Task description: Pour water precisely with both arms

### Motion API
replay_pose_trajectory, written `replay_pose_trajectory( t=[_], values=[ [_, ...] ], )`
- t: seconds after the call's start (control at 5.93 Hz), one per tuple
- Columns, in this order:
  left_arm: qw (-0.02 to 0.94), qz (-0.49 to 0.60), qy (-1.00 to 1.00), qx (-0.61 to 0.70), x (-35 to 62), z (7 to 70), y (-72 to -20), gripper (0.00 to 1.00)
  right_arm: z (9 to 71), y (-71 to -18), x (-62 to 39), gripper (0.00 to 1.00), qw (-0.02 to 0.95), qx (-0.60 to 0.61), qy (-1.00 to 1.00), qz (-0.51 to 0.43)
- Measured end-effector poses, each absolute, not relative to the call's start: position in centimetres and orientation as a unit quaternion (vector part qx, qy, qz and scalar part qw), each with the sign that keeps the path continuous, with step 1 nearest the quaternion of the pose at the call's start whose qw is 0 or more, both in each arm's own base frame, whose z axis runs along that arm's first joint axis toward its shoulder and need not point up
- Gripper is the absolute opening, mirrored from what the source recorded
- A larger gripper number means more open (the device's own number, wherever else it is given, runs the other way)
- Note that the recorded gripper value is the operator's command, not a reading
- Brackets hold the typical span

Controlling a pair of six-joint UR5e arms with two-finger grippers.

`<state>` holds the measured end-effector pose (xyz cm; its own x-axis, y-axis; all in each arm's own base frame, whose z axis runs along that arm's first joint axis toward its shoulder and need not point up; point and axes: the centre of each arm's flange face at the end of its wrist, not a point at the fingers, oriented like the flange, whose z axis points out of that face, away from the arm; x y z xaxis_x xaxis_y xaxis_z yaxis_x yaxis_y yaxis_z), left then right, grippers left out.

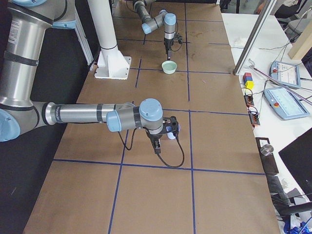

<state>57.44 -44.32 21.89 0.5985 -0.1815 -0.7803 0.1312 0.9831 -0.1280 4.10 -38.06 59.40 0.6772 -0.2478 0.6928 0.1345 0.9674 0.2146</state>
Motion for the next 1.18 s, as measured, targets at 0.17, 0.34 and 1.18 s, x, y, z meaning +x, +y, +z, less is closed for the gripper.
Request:
replay_pose_trajectory(
  t=[0.17, 0.34, 1.18],
  values=[
    [0.889, -0.09, 0.448, -0.029, 58.09, 22.26, -44.26, 0.53, 59.3, -38.07, 4.73, 1.0, 0.913, 0.078, -0.383, -0.113],
    [0.886, -0.095, 0.453, -0.03, 58.34, 22.34, -44.22, 0.23, 59.23, -38.12, 4.95, 1.0, 0.914, 0.081, -0.381, -0.116],
    [0.879, -0.095, 0.466, -0.023, 57.66, 22.34, -44.46, 0.0, 59.34, -37.93, 5.09, 1.0, 0.914, 0.082, -0.381, -0.117]
  ],
)
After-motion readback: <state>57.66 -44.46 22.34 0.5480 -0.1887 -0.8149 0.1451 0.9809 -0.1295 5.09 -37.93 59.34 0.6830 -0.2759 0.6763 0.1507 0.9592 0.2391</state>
